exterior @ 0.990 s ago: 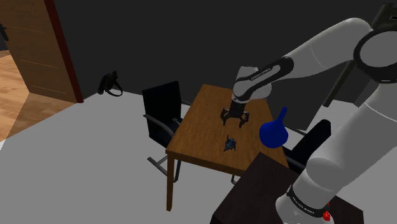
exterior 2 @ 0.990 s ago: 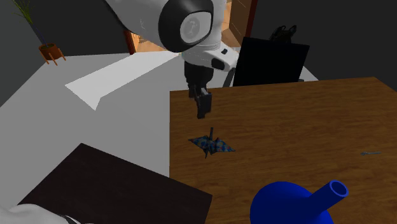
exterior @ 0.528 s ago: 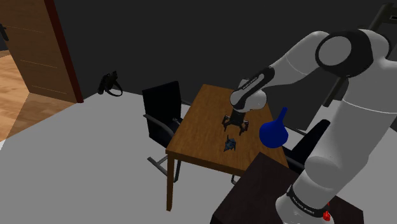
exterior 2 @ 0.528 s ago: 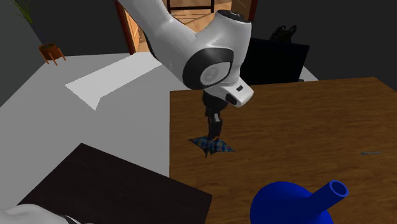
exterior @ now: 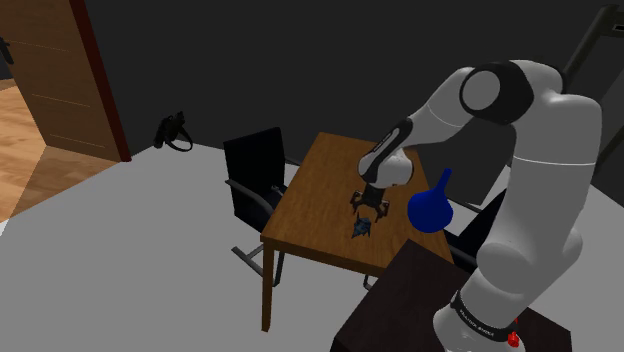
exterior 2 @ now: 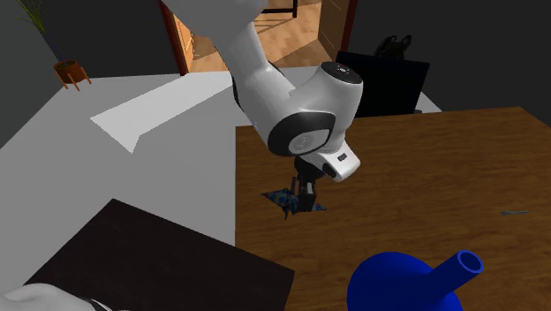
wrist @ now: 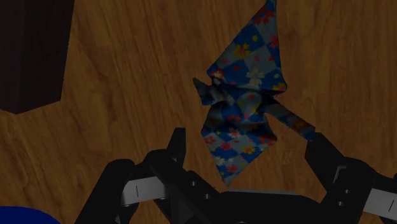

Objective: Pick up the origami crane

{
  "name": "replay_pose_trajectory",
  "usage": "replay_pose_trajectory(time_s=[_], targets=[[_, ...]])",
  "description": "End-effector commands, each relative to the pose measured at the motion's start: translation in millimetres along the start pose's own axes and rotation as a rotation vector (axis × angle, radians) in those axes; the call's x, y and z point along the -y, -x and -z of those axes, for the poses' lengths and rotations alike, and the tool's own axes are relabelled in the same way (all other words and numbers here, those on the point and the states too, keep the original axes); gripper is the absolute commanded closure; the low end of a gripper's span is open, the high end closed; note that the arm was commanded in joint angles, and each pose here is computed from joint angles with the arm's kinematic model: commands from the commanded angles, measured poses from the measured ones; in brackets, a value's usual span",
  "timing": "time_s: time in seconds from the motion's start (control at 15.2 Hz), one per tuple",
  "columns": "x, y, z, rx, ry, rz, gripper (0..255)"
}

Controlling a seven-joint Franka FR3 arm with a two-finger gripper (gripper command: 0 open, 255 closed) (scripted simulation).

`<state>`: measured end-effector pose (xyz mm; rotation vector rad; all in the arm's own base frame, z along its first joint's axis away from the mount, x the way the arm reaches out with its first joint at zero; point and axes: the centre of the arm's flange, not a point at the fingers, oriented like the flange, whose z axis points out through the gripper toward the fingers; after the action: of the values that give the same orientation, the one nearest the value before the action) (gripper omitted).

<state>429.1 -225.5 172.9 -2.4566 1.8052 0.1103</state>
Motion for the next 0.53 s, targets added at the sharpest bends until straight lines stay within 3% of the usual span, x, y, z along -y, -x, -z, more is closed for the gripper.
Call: replay_pose_trajectory(time_s=[0.0,0.26,0.33,0.46], targets=[[-1.3,-1.8,-11.1,0.0,0.0,-0.001,0],[-1.7,-3.3,-24.6,0.0,0.0,-0.001,0],[-2.0,-3.1,-24.8,0.0,0.0,-0.001,255],[-1.9,-3.1,-24.7,0.0,0.0,-0.001,255]])
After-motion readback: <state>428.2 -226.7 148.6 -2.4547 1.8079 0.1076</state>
